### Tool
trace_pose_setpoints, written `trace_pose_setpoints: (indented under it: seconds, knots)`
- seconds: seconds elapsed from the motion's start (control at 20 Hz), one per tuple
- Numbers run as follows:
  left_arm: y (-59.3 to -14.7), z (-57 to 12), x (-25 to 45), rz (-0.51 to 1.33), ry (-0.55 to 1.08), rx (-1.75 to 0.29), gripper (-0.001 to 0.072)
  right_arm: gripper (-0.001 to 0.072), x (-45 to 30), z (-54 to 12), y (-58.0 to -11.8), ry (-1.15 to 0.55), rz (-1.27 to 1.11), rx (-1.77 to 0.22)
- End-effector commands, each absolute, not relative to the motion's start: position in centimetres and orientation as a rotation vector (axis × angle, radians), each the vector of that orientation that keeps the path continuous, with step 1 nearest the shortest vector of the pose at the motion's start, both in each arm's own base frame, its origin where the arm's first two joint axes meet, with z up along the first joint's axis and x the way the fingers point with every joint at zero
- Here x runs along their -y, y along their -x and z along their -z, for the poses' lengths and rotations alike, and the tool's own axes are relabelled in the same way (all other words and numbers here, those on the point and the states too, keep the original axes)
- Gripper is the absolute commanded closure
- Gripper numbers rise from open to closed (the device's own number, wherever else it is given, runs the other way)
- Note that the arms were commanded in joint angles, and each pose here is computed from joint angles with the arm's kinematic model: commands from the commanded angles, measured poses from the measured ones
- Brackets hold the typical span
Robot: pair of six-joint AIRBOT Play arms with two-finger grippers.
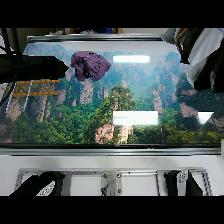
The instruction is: Fold the clothes and pants, and hang the long-sleeved shirts on hangers.
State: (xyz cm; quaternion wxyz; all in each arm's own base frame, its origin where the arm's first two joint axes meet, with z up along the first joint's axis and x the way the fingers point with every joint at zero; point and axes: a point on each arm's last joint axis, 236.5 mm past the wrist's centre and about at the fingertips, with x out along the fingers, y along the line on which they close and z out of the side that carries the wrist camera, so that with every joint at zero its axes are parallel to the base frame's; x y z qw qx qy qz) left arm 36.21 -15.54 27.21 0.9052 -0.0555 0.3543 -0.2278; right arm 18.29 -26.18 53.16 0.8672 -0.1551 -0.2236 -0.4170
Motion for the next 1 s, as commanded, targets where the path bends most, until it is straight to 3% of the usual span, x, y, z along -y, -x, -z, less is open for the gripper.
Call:
trace_pose_setpoints:
  seconds: [0.0,0.25,0.45,0.7,0.95]
  knots:
    - [-36.2,-27.3,15.5,0.469,0.115,-0.731,0.0684,0.0101,17.7,-52.5,-22.5,0.265,0.512,0.429]
    - [-35.8,-26.5,15.4,0.469,0.109,-0.762,0.0684,0.0101,5.3,-49.5,-29.8,0.195,-0.024,0.353]
    - [-35.6,-24.6,15.1,0.450,0.136,-0.741,0.0685,0.0101,-10.0,-40.7,-33.6,0.212,-0.577,0.086]
    - [-34.5,-21.0,14.8,0.435,0.150,-0.782,0.0685,0.0102,-24.0,-27.5,-32.2,0.107,-1.048,-0.345]
    - [-33.8,-20.3,14.6,0.434,0.151,-0.795,0.0684,0.0104,-30.0,-18.3,-29.9,0.062,-1.234,-0.622]
